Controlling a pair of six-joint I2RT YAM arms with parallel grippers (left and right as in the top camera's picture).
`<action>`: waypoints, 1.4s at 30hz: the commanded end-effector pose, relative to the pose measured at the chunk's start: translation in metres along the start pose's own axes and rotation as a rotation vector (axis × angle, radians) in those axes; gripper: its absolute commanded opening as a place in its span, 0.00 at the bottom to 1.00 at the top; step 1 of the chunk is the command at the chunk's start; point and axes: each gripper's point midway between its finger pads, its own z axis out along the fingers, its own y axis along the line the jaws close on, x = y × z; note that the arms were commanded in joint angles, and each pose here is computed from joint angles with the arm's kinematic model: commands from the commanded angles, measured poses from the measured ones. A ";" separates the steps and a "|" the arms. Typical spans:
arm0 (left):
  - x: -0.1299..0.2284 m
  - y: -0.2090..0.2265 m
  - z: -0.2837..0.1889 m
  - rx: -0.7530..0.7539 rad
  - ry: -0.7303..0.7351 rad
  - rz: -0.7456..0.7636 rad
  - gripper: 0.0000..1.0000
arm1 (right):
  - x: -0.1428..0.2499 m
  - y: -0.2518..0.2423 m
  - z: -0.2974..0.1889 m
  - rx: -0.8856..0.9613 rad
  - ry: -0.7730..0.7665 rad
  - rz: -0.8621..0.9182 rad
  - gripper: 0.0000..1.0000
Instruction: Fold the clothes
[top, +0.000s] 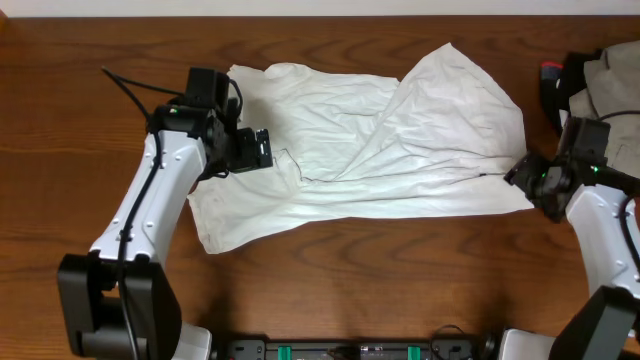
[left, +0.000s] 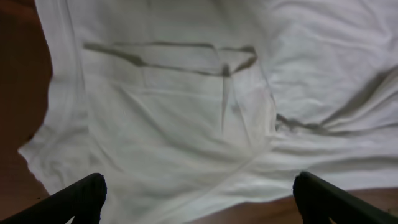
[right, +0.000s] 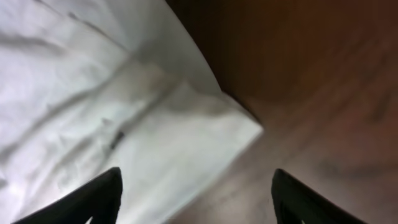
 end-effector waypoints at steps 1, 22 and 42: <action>0.009 -0.009 -0.019 0.034 -0.014 0.028 0.98 | 0.011 -0.004 -0.006 0.016 0.035 -0.014 0.76; 0.027 0.003 0.027 -0.001 0.058 -0.007 0.98 | 0.055 -0.013 0.008 0.015 0.177 0.042 0.74; 0.010 0.010 0.080 -0.059 0.055 -0.334 0.98 | 0.054 -0.012 0.008 0.010 0.169 0.042 0.75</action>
